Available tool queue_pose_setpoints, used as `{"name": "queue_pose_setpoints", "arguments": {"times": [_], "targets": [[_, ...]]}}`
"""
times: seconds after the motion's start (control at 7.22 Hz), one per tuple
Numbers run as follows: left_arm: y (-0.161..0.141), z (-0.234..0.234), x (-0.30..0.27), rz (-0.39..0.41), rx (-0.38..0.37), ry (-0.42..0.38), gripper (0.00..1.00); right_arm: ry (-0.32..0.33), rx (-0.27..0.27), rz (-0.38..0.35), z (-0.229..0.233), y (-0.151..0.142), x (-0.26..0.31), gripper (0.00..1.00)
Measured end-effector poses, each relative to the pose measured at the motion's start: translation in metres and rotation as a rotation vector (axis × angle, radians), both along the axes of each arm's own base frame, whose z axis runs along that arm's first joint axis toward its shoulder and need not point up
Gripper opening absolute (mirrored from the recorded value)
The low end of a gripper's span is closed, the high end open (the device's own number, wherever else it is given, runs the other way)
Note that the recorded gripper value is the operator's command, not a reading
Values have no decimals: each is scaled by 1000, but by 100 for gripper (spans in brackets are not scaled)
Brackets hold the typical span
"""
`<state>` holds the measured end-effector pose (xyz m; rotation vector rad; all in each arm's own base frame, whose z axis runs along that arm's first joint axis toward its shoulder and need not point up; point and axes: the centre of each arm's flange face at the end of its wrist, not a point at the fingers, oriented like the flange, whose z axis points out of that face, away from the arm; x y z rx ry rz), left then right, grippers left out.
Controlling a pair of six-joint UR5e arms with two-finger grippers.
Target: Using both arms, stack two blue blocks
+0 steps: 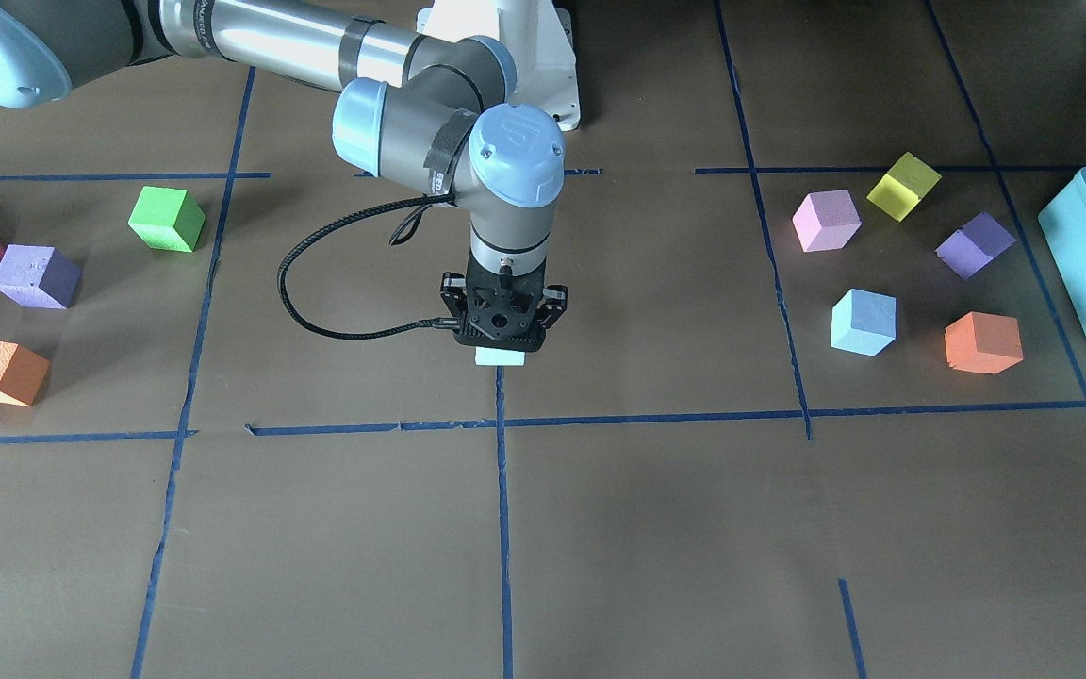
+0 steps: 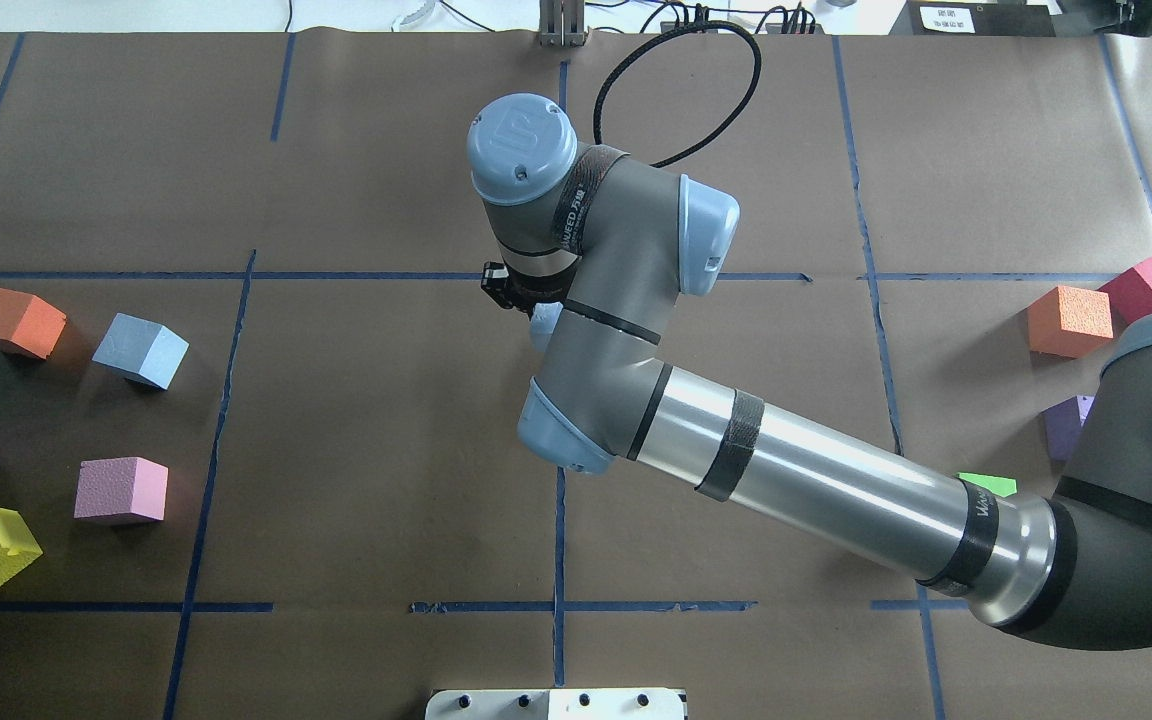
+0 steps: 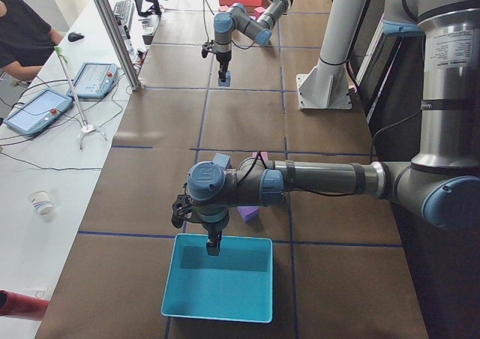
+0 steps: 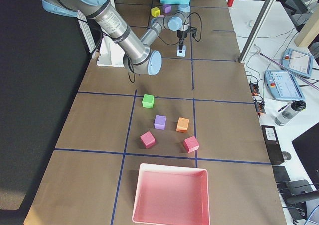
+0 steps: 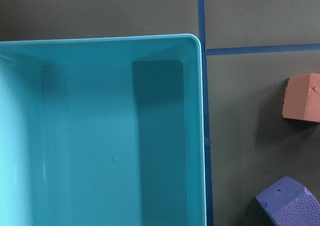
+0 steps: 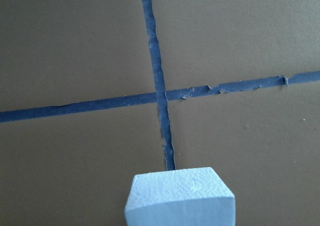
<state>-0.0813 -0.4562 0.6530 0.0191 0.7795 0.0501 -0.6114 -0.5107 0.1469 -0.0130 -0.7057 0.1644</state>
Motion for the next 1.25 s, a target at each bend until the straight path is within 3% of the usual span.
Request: {"name": "queue_pose_setpoints", "arguments": {"times": [0.42, 0.97, 1.11, 1.25], "targets": [[0, -1, 0, 0, 3, 0, 100, -4, -12, 7, 18, -1, -18, 20], [0, -5, -1, -1, 10, 0, 100, -6, -7, -2, 29, 0, -24, 89], [0, -5, 0, -1, 11, 1, 100, -10, -4, -3, 30, 0, -24, 99], [-1, -5, 0, -1, 11, 1, 100, -15, -2, -3, 29, 0, -24, 99]]}}
